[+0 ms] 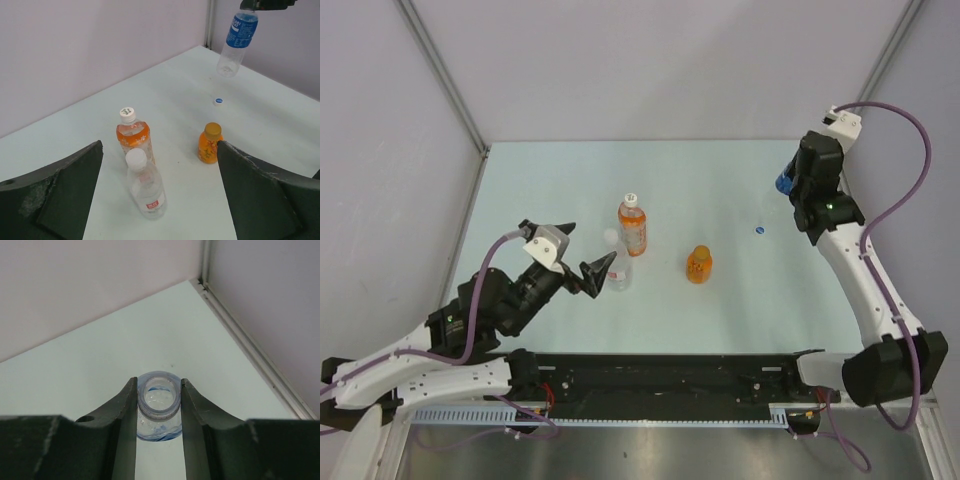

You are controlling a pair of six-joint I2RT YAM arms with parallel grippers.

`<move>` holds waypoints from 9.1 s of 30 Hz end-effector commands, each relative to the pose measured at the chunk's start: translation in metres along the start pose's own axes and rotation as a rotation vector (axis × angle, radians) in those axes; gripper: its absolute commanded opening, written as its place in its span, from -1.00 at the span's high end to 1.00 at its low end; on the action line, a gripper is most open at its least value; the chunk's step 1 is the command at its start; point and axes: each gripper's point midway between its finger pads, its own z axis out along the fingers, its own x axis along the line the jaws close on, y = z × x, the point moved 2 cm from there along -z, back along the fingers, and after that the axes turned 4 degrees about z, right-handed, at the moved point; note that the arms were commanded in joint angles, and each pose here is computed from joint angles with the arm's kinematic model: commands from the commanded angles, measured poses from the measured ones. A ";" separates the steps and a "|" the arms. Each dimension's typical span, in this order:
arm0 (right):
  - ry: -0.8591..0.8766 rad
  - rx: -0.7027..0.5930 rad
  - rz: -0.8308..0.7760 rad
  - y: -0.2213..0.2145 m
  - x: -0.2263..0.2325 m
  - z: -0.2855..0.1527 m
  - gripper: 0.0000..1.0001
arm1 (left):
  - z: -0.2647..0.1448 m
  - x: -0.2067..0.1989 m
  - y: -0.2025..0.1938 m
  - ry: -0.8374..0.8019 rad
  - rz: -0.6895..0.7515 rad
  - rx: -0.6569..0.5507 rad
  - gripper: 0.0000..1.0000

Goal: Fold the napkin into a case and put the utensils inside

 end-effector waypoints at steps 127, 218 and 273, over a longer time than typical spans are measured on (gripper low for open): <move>-0.130 0.117 0.050 -0.097 -0.031 0.094 -0.39 | 0.000 -0.034 -0.053 -0.121 -0.090 0.097 -1.00; 0.523 0.530 -0.181 -0.261 0.104 -0.109 0.70 | 0.020 -0.033 -0.076 -0.023 -0.199 0.179 -1.00; 1.623 0.414 0.464 -0.008 0.133 -0.319 1.00 | 0.057 -0.107 -0.013 -0.830 -0.405 0.051 -0.99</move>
